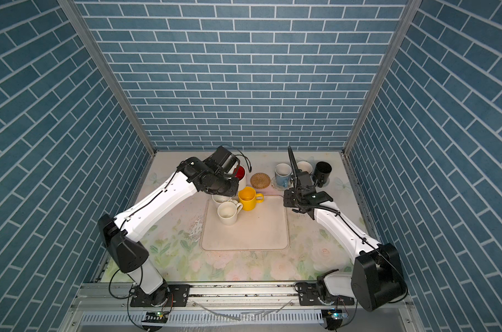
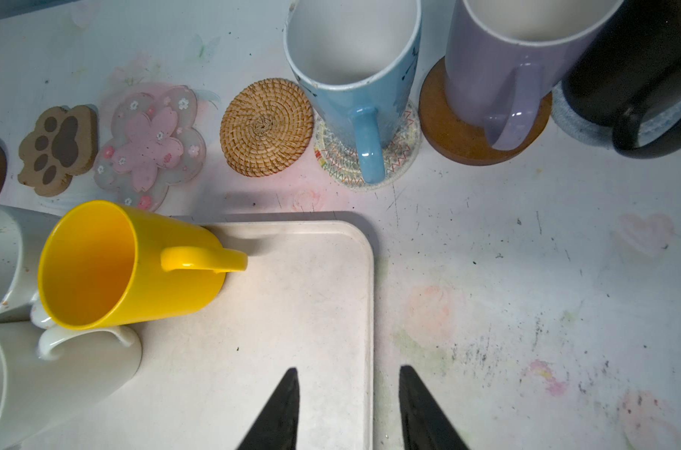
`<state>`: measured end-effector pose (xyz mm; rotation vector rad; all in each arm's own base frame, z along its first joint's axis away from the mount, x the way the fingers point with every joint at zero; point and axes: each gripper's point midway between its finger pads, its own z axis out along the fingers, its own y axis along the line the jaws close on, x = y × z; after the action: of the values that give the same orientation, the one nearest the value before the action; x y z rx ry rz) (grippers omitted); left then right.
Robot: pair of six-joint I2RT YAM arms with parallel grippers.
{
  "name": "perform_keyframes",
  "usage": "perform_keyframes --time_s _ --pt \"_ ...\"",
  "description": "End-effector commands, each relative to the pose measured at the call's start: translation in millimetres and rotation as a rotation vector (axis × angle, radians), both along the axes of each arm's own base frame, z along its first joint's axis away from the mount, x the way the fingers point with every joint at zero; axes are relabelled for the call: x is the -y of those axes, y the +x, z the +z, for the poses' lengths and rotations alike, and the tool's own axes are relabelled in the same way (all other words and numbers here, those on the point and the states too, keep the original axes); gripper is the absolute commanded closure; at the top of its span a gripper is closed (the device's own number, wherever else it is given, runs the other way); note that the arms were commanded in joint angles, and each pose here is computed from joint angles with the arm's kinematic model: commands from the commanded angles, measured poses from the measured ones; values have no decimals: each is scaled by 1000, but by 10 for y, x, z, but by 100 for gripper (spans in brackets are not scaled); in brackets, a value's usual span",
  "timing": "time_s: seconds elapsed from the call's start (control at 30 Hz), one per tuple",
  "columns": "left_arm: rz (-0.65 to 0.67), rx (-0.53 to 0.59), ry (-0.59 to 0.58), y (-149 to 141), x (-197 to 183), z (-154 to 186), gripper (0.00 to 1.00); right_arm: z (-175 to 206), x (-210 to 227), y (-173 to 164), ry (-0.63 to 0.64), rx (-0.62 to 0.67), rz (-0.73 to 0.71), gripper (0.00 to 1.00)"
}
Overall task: Place cups on coasters
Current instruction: Place the cup on the coaster.
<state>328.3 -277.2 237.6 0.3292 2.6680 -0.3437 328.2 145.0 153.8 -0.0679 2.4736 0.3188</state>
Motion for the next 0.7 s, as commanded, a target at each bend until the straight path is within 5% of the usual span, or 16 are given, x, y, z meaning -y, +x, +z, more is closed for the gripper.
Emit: perform_keyframes --time_s 0.0,0.67 --pt "-46 60 -55 286 171 168 100 110 26 19 0 31 3 57" --pt "-147 35 -113 1393 603 -534 100 50 101 173 28 40 -22 60"
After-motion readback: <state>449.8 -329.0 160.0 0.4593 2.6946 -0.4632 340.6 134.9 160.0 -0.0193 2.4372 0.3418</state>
